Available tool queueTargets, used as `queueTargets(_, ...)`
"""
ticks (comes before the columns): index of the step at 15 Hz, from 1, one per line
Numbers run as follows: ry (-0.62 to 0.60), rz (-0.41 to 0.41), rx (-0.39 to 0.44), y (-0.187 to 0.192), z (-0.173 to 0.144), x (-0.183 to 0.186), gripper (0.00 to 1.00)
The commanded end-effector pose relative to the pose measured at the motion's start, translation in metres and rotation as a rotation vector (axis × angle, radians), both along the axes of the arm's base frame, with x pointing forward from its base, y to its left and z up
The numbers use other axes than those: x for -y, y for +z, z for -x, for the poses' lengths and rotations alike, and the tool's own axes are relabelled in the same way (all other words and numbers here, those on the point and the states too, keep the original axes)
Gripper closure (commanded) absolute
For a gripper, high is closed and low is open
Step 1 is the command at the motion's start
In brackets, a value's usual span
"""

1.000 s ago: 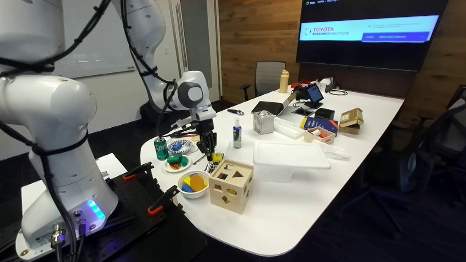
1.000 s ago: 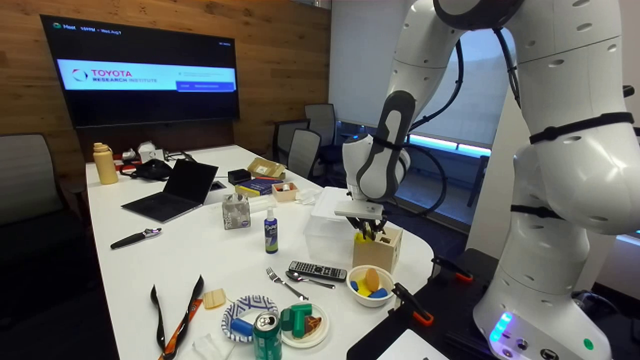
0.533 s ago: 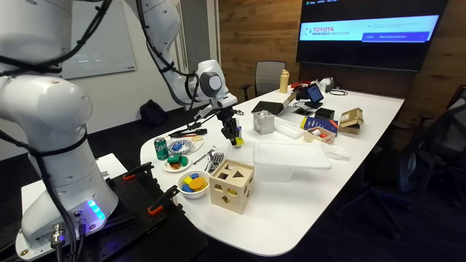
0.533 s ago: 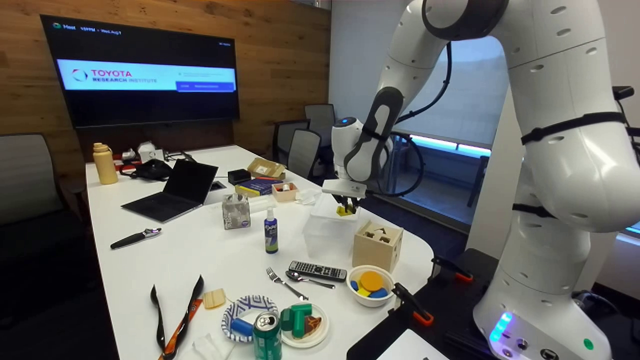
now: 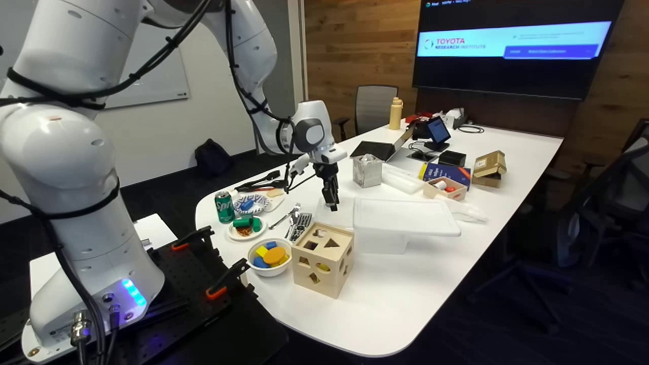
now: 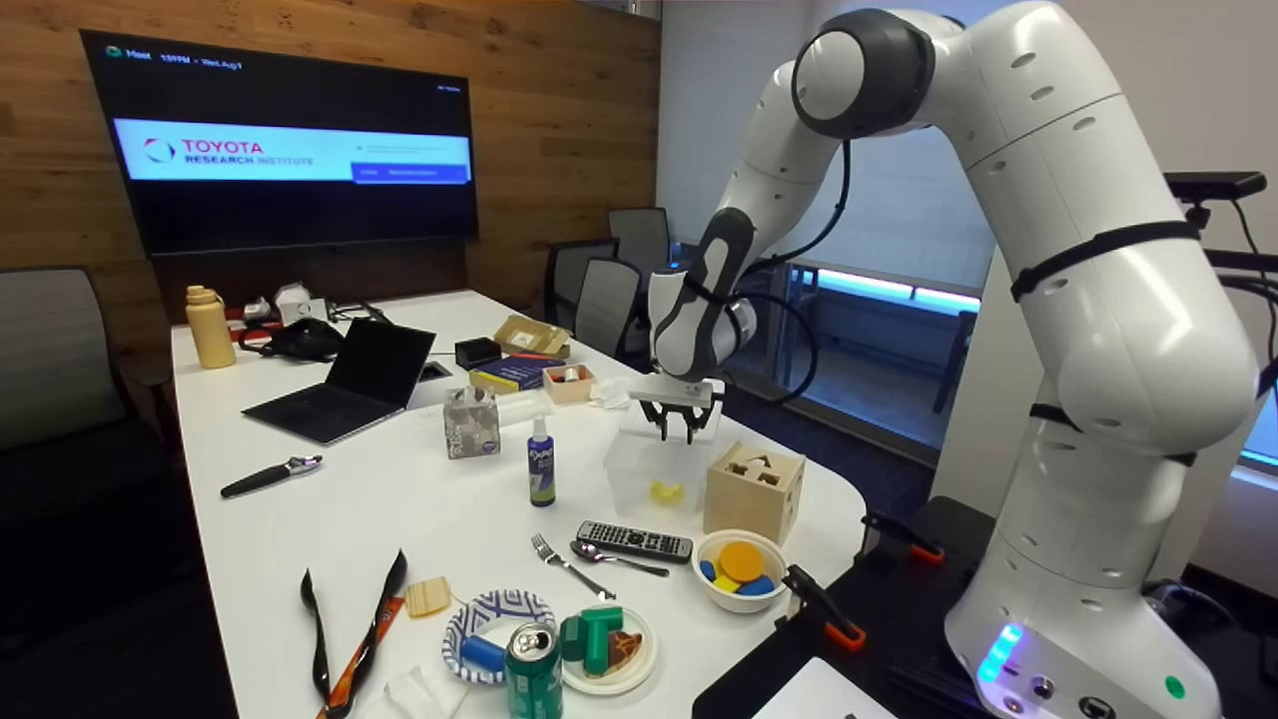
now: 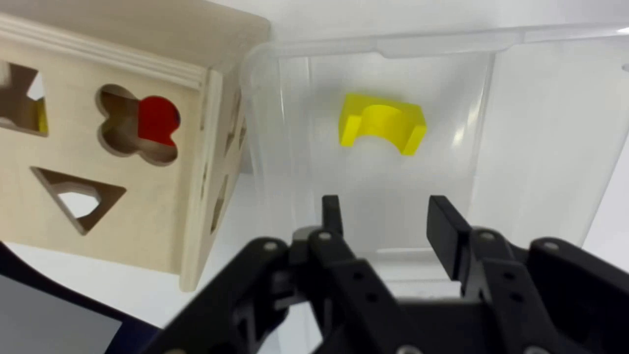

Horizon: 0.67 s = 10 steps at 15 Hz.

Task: Put one green block on the white plate then place one blue block in the black and white bowl and put one yellow block in the clear container.

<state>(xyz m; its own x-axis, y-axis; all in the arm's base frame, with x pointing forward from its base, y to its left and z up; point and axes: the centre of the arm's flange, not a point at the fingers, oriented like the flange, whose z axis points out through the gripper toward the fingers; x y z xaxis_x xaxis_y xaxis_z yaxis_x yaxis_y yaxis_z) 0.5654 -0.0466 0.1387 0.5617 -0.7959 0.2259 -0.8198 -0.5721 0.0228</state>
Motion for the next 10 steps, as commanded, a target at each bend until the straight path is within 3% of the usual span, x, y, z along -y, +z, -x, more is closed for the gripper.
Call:
queueTargets(1,0.019,-0.023,0.023,0.001,-0.003,0.005,0.19)
queueTargets(3,0.018,-0.030,0.021,0.010,0.008,0.001,0.03)
queueTargets(4,0.028,-0.048,0.016,0.016,0.015,-0.003,0.00)
queueTargets(10,0.093,-0.119,0.025,0.026,0.042,-0.016,0.00)
